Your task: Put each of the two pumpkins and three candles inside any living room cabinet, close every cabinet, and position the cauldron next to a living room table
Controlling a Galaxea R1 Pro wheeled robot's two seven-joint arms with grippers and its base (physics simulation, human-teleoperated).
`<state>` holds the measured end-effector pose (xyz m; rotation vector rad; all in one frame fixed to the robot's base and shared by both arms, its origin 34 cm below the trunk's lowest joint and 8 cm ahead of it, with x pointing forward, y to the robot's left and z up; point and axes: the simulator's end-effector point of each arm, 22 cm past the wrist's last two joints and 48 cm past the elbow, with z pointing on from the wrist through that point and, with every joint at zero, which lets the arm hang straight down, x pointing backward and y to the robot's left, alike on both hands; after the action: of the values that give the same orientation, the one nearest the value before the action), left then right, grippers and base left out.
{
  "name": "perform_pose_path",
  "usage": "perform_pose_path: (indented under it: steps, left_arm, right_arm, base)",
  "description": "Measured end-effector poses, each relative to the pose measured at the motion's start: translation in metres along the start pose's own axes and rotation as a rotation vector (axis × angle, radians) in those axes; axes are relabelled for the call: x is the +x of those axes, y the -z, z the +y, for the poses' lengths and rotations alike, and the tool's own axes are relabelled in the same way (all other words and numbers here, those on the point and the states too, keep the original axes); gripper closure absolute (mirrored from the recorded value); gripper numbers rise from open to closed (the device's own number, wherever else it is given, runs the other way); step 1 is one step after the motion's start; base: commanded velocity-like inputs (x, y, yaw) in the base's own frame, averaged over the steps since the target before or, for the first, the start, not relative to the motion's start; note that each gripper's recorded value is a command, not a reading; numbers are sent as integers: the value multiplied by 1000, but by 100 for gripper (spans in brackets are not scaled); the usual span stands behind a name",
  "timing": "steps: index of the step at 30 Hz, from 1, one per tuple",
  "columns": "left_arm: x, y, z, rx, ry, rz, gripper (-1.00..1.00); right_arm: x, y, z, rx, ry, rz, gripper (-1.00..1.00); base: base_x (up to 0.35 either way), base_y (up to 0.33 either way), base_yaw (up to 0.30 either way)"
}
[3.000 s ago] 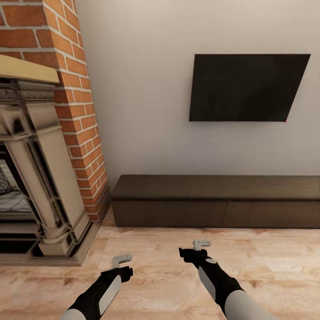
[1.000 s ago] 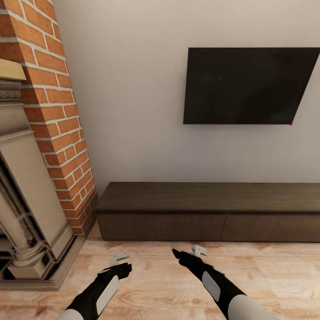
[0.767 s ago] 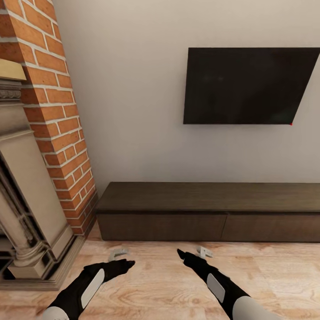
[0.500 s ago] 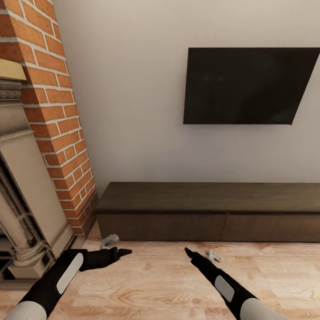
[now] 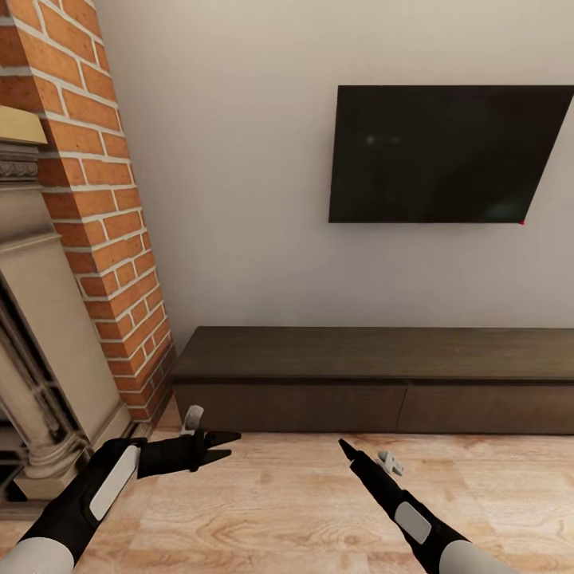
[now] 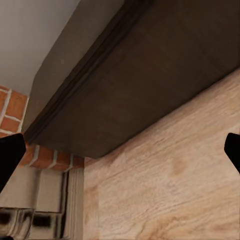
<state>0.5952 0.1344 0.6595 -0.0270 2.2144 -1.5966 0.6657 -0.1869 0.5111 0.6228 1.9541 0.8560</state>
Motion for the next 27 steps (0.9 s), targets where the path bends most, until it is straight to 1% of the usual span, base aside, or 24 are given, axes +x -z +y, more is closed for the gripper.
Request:
perform_pose_path:
  steps: [1, 2, 4, 5, 6, 7, 8, 9, 10, 12, 13, 16, 19, 22, 27]
  left_arm:
    - [0, 0, -3, 13, 1, 1, -100]
    - [1, 0, -5, 24, 5, 4, -100]
    - [2, 1, -10, 45, 12, 8, -100]
    - [2, 1, -13, 59, 14, 9, -100]
    - [2, 2, -14, 67, 16, 10, -100]
    - [2, 2, -16, 75, 19, 10, -100]
    - [2, 2, -17, 84, 21, 11, -100]
    - [3, 2, -20, 97, 23, 11, -100]
    - [3, 2, -21, 104, 24, 11, -100]
    - [5, 3, -26, 149, 43, 11, -100]
    - [6, 4, -29, 171, 52, 11, -100]
    - [6, 5, -33, 195, 58, 10, -100]
    - [6, 6, -34, 200, 59, 9, -100]
    - [6, 6, -34, 202, 58, 9, -100]
    - [6, 6, -35, 206, 59, 8, -100]
  right_arm:
    - [-6, 0, 2, -9, -46, -23, -100]
    - [-14, 1, 3, -20, -119, -57, -100]
    - [-32, 3, 6, -57, -294, -119, -100]
    - [-41, 5, 8, -91, -400, -140, -100]
    - [-48, 8, 7, -110, -449, -146, -100]
    - [-55, 11, 6, -127, -486, -149, -100]
    - [-61, 14, 5, -140, -511, -151, -100]
    - [-65, 16, 3, -148, -527, -153, -100]
    - [-67, 17, 2, -151, -533, -154, -100]
    - [-77, 21, 1, -175, -545, -163, -100]
    - [-82, 24, 5, -206, -550, -170, -100]
    - [-92, 29, 18, -283, -550, -192, -100]
    - [-94, 32, 26, -319, -541, -196, -100]
    - [-94, 32, 26, -320, -531, -196, -100]
    - [-95, 32, 23, -310, -533, -202, -100]
  base:
    - [0, 0, 0]
    - [0, 0, 0]
    - [0, 0, 0]
    - [0, 0, 0]
    - [0, 0, 0]
    - [0, 0, 0]
    - [0, 0, 0]
    - [0, 0, 0]
    - [0, 0, 0]
    - [0, 0, 0]
    - [0, 0, 0]
    - [0, 0, 0]
    - [0, 0, 0]
    - [0, 0, 0]
    - [0, 0, 0]
